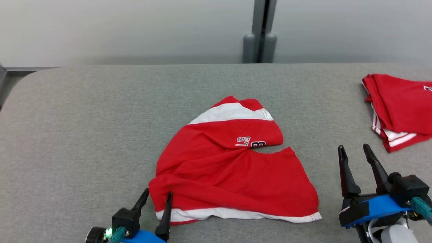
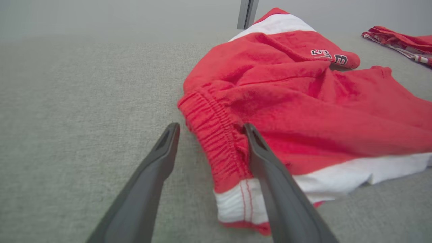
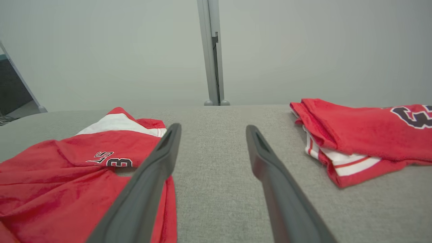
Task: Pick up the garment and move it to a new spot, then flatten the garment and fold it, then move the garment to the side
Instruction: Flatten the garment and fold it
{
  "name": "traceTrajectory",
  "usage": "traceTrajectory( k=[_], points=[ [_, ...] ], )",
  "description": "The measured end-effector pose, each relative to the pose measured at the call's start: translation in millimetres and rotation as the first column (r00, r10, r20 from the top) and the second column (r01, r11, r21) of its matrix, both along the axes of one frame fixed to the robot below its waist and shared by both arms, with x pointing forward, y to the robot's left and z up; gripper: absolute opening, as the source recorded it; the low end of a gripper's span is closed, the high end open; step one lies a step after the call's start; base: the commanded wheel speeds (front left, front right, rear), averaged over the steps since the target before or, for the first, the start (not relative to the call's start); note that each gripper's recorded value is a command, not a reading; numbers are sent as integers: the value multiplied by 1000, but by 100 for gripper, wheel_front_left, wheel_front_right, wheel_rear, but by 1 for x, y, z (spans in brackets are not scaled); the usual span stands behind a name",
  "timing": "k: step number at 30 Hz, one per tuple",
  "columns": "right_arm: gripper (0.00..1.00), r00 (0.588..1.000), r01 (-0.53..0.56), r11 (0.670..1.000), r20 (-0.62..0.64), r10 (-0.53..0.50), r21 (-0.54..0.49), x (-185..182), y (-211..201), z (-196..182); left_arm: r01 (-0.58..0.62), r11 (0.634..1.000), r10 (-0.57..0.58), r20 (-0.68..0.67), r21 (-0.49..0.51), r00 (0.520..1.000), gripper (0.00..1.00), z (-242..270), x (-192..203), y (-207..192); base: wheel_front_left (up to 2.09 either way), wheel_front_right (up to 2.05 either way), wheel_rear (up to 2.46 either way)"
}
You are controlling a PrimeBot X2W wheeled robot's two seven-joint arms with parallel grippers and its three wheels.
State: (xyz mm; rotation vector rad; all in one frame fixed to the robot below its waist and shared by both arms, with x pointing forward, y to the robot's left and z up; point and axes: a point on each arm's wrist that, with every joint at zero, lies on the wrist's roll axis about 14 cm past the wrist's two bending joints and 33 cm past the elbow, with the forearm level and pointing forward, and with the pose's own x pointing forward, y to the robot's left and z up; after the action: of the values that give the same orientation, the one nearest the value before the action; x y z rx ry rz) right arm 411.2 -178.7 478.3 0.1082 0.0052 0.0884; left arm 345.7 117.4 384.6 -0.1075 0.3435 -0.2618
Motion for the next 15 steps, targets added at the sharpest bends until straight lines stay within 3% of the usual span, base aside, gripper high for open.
traceTrajectory(
  k=[7, 15],
  points=[
    [100, 999, -48, 999, 14, 48, 9, -2, 19, 6, -70, 997, 70, 4, -21, 998, 100, 4, -28, 13, 0, 0, 0],
    [100, 997, -66, 998, 27, 66, 13, -9, 27, 11, -119, 993, 121, 139, -24, 983, 100, 42, -18, 29, 0, 0, 0]
  ],
)
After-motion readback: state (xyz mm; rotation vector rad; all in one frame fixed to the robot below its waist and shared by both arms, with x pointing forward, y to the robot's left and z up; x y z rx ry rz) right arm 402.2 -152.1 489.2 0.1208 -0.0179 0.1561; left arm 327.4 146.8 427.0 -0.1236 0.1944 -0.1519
